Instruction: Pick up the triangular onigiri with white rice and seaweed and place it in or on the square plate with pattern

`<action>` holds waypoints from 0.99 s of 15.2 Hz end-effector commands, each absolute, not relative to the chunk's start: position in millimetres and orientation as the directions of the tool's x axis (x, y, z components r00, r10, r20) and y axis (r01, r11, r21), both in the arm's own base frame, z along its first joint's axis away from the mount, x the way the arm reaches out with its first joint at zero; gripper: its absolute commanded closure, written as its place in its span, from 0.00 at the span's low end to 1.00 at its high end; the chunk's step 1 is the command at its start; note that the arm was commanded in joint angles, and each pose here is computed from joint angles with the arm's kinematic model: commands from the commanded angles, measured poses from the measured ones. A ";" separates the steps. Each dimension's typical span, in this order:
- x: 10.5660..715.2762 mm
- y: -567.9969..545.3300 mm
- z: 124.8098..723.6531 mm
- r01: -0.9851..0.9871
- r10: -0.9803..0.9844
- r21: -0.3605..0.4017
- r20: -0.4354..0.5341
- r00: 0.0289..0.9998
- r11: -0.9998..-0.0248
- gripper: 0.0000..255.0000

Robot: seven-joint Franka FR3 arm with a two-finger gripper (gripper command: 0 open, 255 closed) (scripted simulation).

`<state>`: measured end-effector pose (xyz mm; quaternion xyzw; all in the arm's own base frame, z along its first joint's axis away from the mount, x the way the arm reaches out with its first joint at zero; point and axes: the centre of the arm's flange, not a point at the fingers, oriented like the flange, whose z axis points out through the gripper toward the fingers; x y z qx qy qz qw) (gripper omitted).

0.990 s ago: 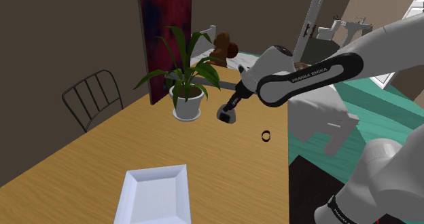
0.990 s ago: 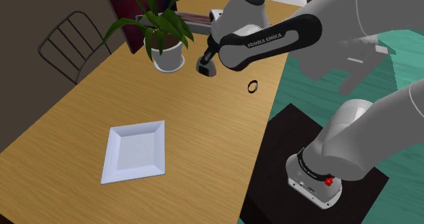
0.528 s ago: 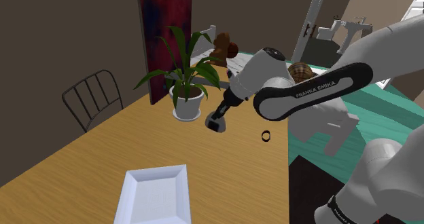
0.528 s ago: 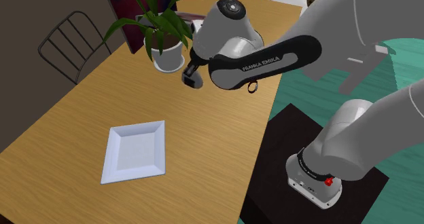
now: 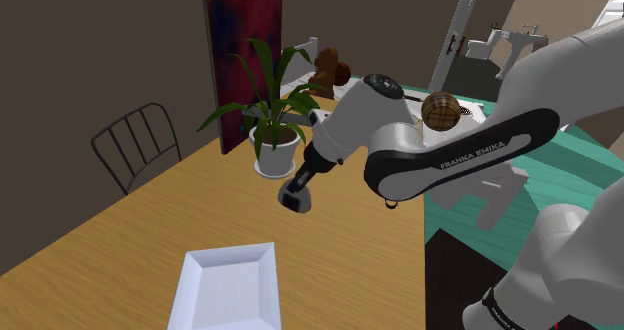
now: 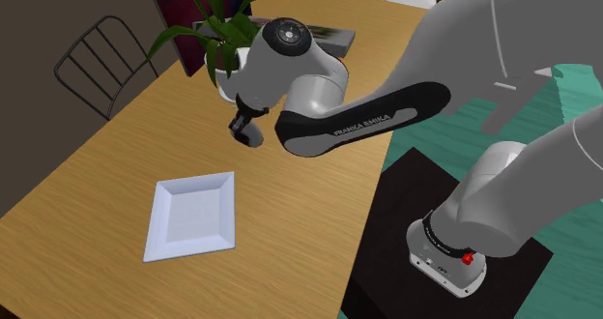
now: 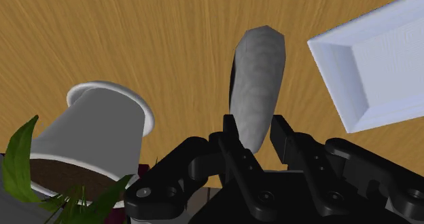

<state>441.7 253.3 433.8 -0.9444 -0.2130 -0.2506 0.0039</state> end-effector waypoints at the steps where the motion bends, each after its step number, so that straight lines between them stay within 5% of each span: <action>1: 435.7 280.2 435.8 0.402 0.398 0.099 0.476 0.784 -0.910 1.00; 15: 398.3 460.8 447.6 0.402 0.398 0.099 0.476 0.784 -0.910 1.00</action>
